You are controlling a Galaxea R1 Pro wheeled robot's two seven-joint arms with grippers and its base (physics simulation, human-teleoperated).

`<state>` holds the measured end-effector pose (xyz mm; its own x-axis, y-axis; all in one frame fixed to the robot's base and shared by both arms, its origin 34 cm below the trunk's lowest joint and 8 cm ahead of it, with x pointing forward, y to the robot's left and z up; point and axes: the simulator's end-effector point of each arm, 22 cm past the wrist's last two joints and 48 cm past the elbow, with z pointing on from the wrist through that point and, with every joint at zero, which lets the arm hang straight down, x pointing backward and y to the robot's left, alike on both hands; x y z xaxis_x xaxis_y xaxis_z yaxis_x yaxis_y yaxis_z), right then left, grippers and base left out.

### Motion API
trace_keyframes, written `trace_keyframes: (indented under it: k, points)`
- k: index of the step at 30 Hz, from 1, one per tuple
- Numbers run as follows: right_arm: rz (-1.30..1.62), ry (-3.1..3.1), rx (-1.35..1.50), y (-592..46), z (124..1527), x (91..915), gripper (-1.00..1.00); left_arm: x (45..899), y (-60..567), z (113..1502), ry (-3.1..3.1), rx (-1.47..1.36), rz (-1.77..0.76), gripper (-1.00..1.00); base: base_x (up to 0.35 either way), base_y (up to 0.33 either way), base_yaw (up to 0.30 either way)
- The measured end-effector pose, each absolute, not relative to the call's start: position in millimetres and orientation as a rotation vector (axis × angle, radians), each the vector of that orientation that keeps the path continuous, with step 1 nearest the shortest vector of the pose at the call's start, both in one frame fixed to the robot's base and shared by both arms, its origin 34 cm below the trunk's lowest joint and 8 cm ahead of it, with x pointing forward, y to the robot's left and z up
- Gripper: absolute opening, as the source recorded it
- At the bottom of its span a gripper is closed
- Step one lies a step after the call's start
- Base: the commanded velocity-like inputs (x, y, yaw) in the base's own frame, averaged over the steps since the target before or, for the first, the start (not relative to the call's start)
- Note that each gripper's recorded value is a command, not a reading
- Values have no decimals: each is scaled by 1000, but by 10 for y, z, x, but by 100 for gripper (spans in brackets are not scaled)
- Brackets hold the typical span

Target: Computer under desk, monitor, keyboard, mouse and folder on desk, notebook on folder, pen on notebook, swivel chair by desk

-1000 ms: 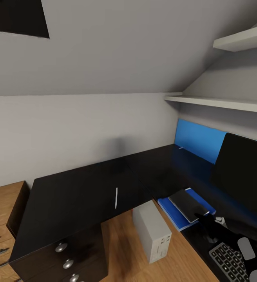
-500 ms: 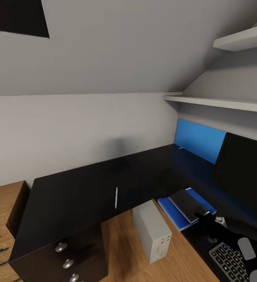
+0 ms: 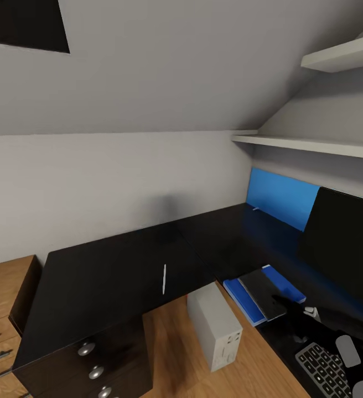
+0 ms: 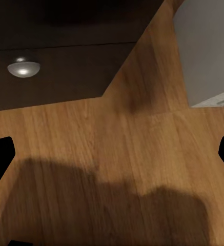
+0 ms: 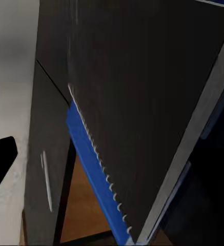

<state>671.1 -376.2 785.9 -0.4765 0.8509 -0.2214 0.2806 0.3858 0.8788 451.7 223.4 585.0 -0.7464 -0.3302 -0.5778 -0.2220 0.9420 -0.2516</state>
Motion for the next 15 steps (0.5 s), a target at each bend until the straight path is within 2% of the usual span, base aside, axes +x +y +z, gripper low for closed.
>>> trace_keyframes:
  k: [15]
  points:
    - [1037, 1974, 983, -3788, 8038, 6689, 100, 4507, 2238, 6072, 2442, -391, -219, 100, 0, 0, 0]
